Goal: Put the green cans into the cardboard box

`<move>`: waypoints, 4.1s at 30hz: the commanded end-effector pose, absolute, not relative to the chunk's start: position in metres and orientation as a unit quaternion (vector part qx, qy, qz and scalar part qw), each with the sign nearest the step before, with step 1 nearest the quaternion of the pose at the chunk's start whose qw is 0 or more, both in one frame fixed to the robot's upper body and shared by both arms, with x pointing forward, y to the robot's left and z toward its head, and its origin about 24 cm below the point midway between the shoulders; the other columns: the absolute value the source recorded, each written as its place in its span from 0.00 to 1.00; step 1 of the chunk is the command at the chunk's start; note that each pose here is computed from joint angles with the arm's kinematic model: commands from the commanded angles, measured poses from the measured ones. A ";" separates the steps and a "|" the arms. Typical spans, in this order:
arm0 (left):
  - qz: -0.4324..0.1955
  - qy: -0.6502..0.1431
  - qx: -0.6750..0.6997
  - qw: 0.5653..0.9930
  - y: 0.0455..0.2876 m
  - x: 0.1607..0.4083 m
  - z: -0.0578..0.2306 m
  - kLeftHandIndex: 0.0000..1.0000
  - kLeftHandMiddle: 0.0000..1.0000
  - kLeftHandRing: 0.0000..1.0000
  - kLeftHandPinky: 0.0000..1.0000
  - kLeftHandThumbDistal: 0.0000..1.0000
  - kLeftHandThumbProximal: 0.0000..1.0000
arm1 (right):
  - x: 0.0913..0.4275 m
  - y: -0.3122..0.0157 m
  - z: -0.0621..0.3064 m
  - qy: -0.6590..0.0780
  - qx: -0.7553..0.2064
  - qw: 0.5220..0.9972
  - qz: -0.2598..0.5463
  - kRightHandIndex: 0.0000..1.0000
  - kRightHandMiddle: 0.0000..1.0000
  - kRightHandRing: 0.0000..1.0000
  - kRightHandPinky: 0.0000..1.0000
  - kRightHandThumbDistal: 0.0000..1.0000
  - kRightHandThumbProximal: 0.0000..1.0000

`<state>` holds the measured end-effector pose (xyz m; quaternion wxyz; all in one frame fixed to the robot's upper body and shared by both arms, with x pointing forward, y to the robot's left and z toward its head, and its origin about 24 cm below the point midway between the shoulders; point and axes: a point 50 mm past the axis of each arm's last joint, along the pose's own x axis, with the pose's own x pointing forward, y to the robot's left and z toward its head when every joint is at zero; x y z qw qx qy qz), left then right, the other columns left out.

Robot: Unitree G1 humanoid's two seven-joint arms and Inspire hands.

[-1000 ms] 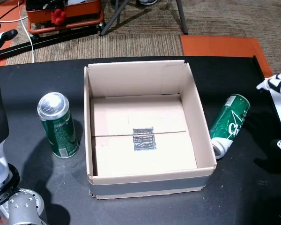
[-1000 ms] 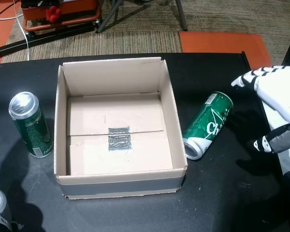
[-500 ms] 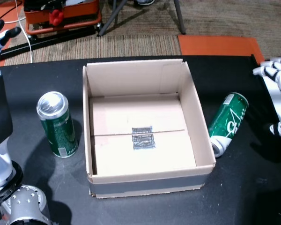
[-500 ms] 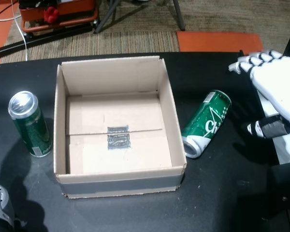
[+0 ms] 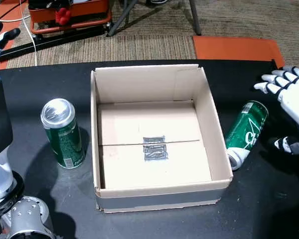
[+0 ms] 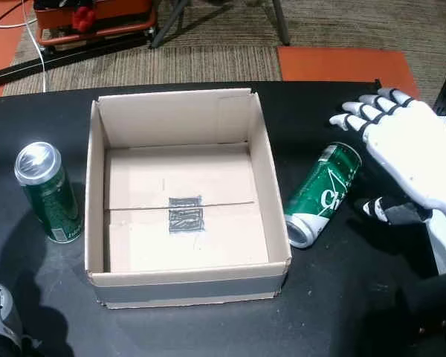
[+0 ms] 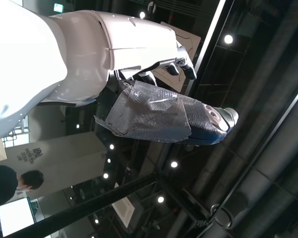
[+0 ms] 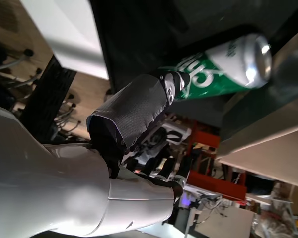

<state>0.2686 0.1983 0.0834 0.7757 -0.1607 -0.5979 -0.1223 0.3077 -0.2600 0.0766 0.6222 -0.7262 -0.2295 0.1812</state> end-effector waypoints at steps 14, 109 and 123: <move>-0.125 -0.599 -0.157 0.775 0.196 0.268 0.083 0.72 0.80 0.96 0.92 0.63 0.75 | 0.301 -0.266 0.059 -0.250 -0.734 0.583 0.241 0.83 0.83 0.85 0.82 1.00 0.21; -0.110 -0.606 -0.159 0.772 0.179 0.262 0.087 0.69 0.78 0.97 0.93 0.61 0.77 | 0.337 -0.240 0.055 -0.249 -0.821 0.434 0.276 0.89 0.89 0.91 0.89 1.00 0.45; -0.110 -0.613 -0.157 0.766 0.177 0.256 0.087 0.71 0.80 0.98 0.92 0.61 0.78 | 0.330 -0.240 0.038 -0.210 -0.819 0.446 0.295 0.87 0.87 0.89 0.88 1.00 0.41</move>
